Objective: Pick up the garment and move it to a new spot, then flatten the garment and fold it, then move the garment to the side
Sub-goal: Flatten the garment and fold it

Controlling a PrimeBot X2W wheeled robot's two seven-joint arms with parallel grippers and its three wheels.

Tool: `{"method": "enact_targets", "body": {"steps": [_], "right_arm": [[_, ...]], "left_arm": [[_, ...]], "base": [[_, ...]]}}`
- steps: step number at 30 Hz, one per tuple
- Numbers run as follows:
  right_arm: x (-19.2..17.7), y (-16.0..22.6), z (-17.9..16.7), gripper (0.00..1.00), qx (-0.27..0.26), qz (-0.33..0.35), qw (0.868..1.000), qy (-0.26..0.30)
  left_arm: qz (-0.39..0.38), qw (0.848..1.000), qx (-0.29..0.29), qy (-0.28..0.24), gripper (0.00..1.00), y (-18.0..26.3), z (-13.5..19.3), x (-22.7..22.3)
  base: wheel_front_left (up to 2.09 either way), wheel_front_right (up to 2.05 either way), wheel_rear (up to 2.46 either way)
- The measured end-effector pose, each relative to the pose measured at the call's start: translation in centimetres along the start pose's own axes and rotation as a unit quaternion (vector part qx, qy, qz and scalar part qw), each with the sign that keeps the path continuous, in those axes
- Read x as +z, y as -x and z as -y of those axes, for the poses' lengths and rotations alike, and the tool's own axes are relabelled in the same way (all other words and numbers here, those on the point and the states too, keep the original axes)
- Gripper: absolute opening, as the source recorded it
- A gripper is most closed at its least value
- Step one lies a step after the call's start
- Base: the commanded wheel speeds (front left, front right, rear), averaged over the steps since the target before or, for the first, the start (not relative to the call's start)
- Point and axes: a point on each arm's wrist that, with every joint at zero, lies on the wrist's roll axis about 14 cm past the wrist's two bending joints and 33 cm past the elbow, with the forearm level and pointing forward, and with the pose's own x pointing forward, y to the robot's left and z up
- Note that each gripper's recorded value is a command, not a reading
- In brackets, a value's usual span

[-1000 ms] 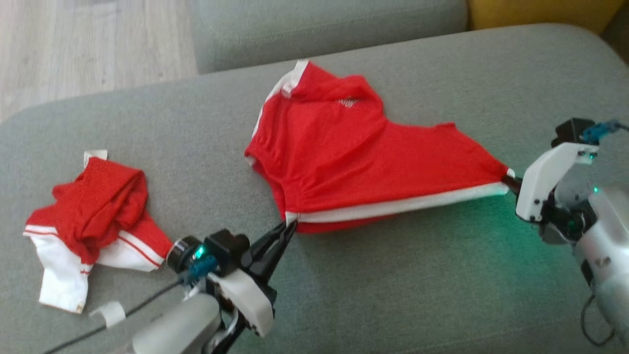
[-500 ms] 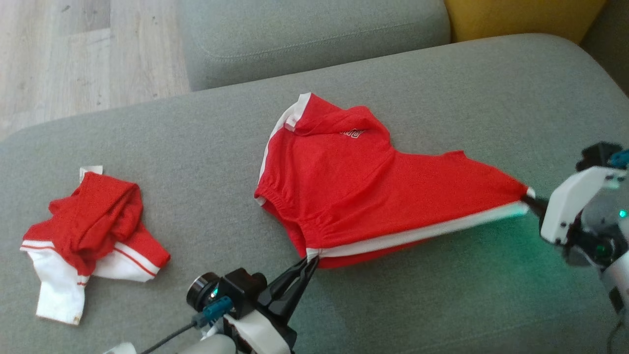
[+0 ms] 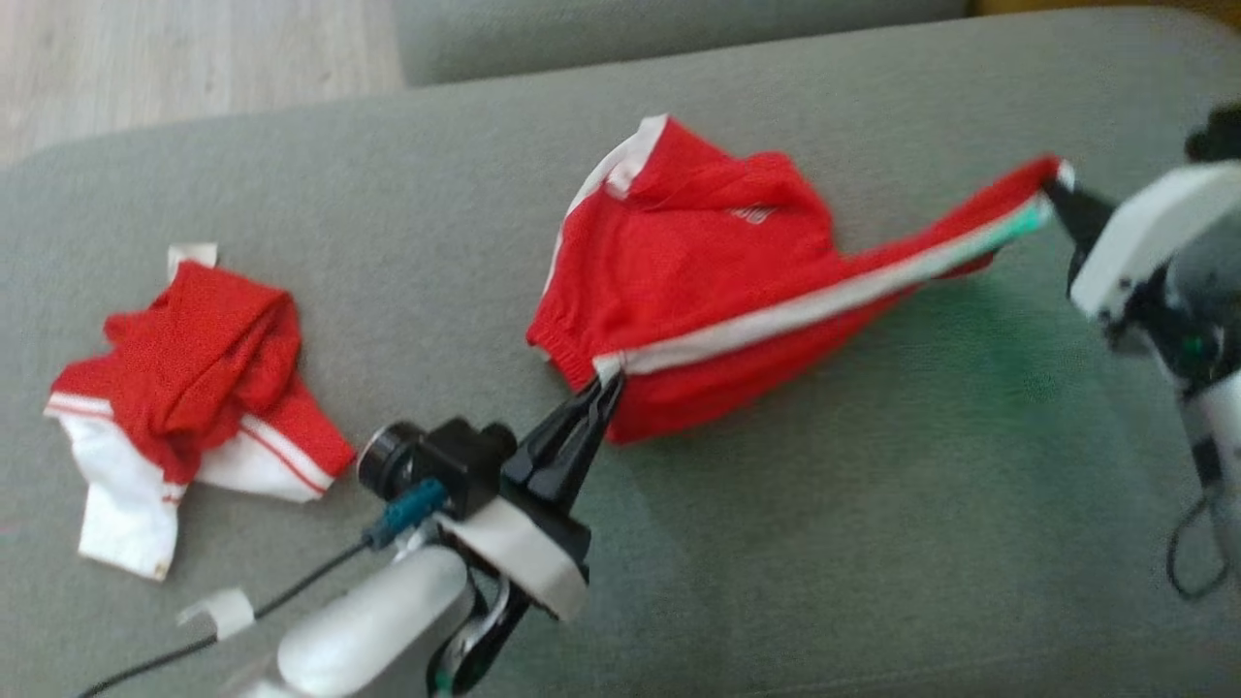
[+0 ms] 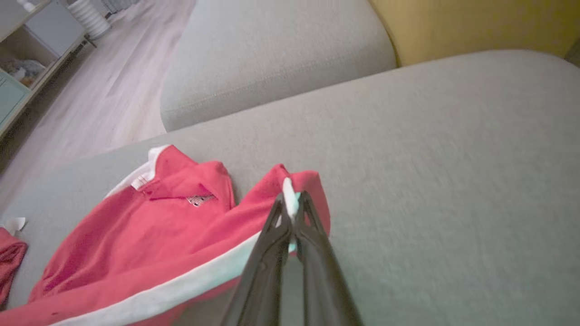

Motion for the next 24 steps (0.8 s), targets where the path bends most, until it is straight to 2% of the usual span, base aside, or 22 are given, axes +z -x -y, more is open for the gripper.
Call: {"method": "enact_targets", "body": {"steps": [4,8,15,24], "right_arm": [[2.7,-3.1,-2.1,0.00,0.011,0.014,1.000,0.019],[3.6,-6.4,-4.3,0.00,0.023,0.011,0.999,0.031],[3.3,-11.9,-8.7,0.00,0.049,-0.009,0.997,0.063],[2.2,-17.0,-11.9,0.00,0.062,-0.025,0.994,0.088]], "left_arm": [[0.004,1.000,0.016,0.007,0.00,-0.7,-1.8,0.1],[0.001,0.999,0.038,0.015,0.00,-1.0,-3.8,-0.2],[-0.006,0.996,0.079,0.033,0.00,-0.9,-7.0,-1.3],[-0.008,0.993,0.109,0.043,0.00,-1.0,-9.5,-2.0]], "base": [[0.00,0.00,0.00],[0.00,0.00,0.00],[0.00,0.00,0.00],[0.00,0.00,0.00]]}}
